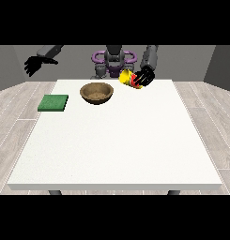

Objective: Pick the cup and pour the ball into the bowl, then pick the bowl and place it on the pad

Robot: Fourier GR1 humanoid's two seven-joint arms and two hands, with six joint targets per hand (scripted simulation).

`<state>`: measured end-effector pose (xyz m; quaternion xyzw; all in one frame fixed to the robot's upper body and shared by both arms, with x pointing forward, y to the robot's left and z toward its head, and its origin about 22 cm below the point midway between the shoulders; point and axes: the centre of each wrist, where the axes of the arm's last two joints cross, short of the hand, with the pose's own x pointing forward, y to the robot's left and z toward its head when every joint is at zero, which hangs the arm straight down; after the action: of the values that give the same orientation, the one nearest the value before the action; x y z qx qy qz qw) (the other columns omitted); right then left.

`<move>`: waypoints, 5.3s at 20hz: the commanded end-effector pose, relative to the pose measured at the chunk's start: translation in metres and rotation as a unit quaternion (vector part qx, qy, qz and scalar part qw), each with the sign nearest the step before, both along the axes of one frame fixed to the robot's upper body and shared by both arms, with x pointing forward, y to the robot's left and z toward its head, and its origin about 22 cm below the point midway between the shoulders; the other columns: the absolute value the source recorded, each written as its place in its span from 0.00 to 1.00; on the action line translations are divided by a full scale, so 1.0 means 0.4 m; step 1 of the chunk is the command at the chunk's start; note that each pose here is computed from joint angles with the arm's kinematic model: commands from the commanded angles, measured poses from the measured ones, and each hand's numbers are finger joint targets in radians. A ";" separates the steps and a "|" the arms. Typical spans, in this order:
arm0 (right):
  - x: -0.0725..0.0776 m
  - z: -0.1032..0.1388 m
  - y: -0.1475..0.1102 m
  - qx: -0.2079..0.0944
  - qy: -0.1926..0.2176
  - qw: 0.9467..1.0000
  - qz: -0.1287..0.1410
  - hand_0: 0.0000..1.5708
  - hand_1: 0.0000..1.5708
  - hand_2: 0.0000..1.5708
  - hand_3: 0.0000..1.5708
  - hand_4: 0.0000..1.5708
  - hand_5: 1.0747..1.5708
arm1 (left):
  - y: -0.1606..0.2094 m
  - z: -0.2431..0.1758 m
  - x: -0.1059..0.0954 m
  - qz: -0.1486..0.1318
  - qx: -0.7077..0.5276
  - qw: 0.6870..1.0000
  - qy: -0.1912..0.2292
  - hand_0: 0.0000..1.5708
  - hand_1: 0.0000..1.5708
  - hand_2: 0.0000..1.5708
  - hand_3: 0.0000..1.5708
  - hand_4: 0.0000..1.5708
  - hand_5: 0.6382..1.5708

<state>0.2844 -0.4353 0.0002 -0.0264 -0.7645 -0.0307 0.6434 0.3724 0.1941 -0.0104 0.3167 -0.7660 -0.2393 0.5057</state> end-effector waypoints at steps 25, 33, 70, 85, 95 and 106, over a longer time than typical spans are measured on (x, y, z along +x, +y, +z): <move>0.067 -0.022 0.012 -0.008 0.025 0.999 -0.020 0.00 0.00 0.00 0.14 0.00 0.92 | -0.423 0.139 -0.079 -0.017 0.332 0.941 -0.065 0.35 0.35 1.00 1.00 0.56 1.00; 0.118 -0.010 0.077 -0.002 0.006 1.000 0.001 0.00 0.00 0.00 0.14 0.00 0.91 | -0.422 0.084 -0.103 -0.043 0.420 0.903 -0.085 0.00 0.00 1.00 1.00 0.56 0.98; 0.075 -0.114 0.136 0.055 0.054 0.997 -0.020 0.00 0.00 0.00 0.00 0.15 0.98 | -0.169 0.291 0.002 -0.030 0.080 0.996 -0.014 0.82 0.82 1.00 0.97 0.63 0.99; 0.139 -0.110 0.424 0.045 0.105 0.990 0.078 0.00 0.00 0.00 0.00 0.12 0.95 | -0.001 0.017 -0.044 -0.037 -0.225 0.971 0.068 0.00 0.00 0.00 0.00 0.00 0.95; 0.020 -0.260 0.416 0.077 0.113 0.989 0.053 0.00 0.00 0.00 0.00 0.13 0.95 | 0.018 0.101 -0.012 -0.079 -0.231 0.968 0.056 0.00 0.00 0.00 0.00 0.00 0.97; 0.072 -0.248 0.441 0.112 0.090 0.990 0.017 0.00 0.00 0.00 0.00 0.13 0.91 | -0.068 0.220 0.008 -0.137 -0.202 0.969 0.030 0.00 0.00 0.00 0.00 0.00 0.99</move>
<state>0.3072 -0.2870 -0.0918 0.0486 -0.7240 -0.0945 0.6815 0.3738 0.1698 0.0693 0.0974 -0.8195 -0.1483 0.5450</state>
